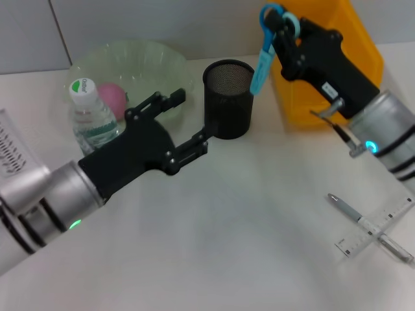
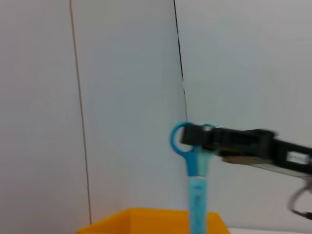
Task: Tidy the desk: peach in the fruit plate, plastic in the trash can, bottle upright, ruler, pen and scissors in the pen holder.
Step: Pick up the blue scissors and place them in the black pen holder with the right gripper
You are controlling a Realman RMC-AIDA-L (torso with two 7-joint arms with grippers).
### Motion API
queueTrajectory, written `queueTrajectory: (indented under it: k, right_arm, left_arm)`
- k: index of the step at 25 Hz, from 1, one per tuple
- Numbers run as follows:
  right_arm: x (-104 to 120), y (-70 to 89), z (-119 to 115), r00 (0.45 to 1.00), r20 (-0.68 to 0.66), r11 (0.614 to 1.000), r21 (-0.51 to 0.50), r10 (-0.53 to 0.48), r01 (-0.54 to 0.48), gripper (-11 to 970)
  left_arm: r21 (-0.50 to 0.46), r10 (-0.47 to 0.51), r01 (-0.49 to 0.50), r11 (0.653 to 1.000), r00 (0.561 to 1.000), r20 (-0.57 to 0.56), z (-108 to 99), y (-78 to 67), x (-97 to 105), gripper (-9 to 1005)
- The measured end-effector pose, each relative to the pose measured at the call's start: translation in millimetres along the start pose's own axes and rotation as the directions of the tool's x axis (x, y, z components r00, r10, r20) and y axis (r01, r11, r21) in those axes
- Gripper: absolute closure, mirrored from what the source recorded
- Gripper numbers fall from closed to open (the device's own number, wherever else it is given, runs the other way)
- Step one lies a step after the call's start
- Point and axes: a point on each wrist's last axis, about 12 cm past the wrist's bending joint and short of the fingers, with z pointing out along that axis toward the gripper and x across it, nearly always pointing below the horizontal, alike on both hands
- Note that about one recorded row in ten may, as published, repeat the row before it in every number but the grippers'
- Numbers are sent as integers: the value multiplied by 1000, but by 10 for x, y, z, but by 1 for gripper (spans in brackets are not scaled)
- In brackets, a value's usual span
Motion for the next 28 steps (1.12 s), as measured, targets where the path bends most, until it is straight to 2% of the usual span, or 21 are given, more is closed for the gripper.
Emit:
queueTrajectory:
  k: [2,3,8,12,18,28]
  right_arm:
    - [-7,-16,52,1000,-5,1000,1,-21,21,871]
    - [-12,-31,163,998,-17,998,-2,-64,64,871]
    - [-8,-49,357,990,-50,991,-9,-133,133,872]
    - [-6,-61,485,982,-76,985,-14,-171,170,872]
    - [66,-104,567,970,-159,982,3,-185,188,872]
    - [155,-148,607,949,-249,977,28,-196,209,872]
  left_arm:
    - [4,-13,13,1000,1000,10,-79,-35,14,234]
    - [10,-28,27,1000,999,21,-164,-73,30,232]
    - [9,-68,68,998,997,26,-362,-116,68,223]
    - [7,-88,88,996,996,22,-435,-127,84,215]
    - [10,-111,111,994,993,25,-494,-144,103,208]
    - [26,-109,108,994,993,36,-415,-143,80,208]
